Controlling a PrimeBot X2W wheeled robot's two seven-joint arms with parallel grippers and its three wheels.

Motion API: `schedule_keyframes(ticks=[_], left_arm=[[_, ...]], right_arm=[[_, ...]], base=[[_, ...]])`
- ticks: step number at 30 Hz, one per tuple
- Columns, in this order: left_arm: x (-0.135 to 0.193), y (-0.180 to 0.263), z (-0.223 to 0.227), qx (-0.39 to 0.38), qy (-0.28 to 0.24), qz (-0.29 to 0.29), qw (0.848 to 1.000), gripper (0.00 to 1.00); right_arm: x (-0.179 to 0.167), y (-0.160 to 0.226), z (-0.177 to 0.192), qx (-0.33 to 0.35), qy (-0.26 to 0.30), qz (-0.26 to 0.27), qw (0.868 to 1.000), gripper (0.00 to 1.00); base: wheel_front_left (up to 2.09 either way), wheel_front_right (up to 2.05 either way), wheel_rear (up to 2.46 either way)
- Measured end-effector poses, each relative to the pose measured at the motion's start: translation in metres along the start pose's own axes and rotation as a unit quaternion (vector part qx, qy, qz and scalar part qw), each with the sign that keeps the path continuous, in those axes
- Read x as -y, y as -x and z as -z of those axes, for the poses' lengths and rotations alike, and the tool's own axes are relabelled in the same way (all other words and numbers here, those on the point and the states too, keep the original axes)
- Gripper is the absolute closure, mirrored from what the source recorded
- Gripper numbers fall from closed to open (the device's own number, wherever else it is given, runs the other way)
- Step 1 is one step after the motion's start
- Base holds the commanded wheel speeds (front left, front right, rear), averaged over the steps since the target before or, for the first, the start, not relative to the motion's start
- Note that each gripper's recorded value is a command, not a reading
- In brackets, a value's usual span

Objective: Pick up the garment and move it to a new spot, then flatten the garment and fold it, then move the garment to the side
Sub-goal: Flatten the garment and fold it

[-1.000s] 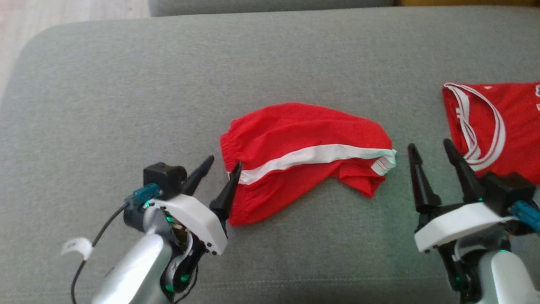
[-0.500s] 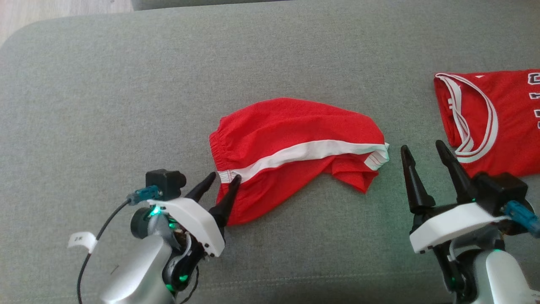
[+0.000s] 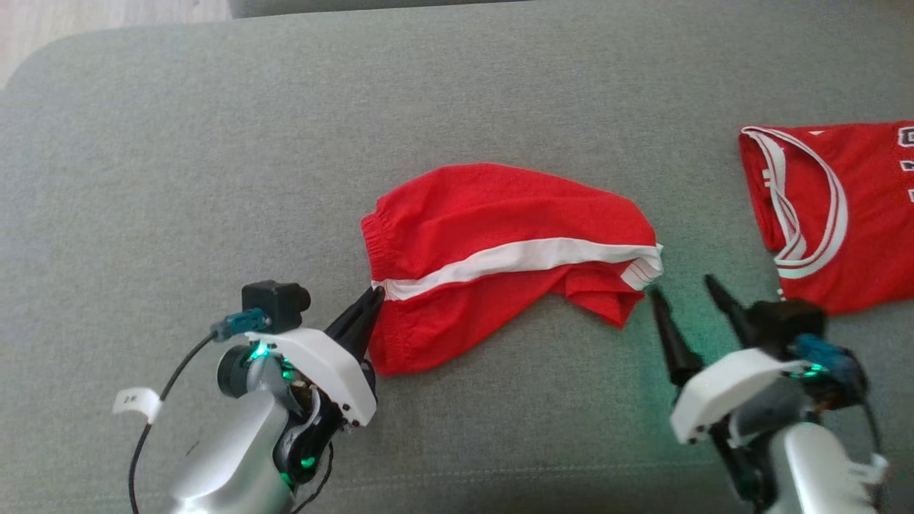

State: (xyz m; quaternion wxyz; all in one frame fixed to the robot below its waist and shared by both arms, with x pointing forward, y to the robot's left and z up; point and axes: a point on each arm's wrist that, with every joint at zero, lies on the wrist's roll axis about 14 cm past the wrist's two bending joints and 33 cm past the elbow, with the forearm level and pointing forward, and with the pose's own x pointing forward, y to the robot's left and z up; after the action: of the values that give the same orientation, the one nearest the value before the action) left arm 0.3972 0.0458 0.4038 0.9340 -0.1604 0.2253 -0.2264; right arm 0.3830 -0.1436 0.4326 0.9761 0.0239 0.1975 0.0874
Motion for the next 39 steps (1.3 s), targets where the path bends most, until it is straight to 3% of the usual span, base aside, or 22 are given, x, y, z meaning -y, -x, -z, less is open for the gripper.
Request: schedule_keyframes(ticks=[9,10,11,12,18,27,33,39], left_arm=[[-0.008,0.002,-0.010,0.023,0.001,-0.008,1.000,1.00],[-0.008,0.002,-0.011,0.026,0.000,-0.009,1.000,1.00],[-0.009,0.002,-0.013,0.030,0.001,-0.010,0.999,1.00],[-0.009,0.003,-0.015,0.035,0.000,-0.010,0.999,1.00],[-0.001,0.007,-0.039,0.081,-0.010,0.003,0.997,1.00],[0.015,0.041,-0.136,0.229,-0.062,0.018,0.971,1.00],[0.042,0.082,-0.208,0.316,-0.100,0.049,0.942,1.00],[0.085,0.135,-0.292,0.414,-0.166,0.079,0.892,1.00]], right_arm=[[-0.010,-0.030,0.019,-0.039,0.007,-0.024,0.999,0.00],[-0.011,-0.032,0.019,-0.036,0.004,-0.026,0.999,0.44],[-0.012,-0.033,0.018,-0.034,0.004,-0.027,0.999,0.79],[-0.012,-0.034,0.018,-0.033,0.004,-0.028,0.999,1.00],[-0.009,-0.033,0.001,0.005,0.008,-0.027,1.000,1.00],[0.001,-0.007,-0.101,0.165,0.042,-0.013,0.985,1.00],[-0.009,0.029,-0.186,0.286,0.080,-0.017,0.955,1.00],[-0.018,0.087,-0.278,0.412,0.127,-0.010,0.902,1.00]], base=[[0.00,0.00,0.00],[0.00,0.00,0.00],[0.00,0.00,0.00],[0.00,0.00,0.00],[0.00,0.00,0.00],[0.00,0.00,0.00],[0.00,0.00,0.00],[0.00,0.00,0.00]])
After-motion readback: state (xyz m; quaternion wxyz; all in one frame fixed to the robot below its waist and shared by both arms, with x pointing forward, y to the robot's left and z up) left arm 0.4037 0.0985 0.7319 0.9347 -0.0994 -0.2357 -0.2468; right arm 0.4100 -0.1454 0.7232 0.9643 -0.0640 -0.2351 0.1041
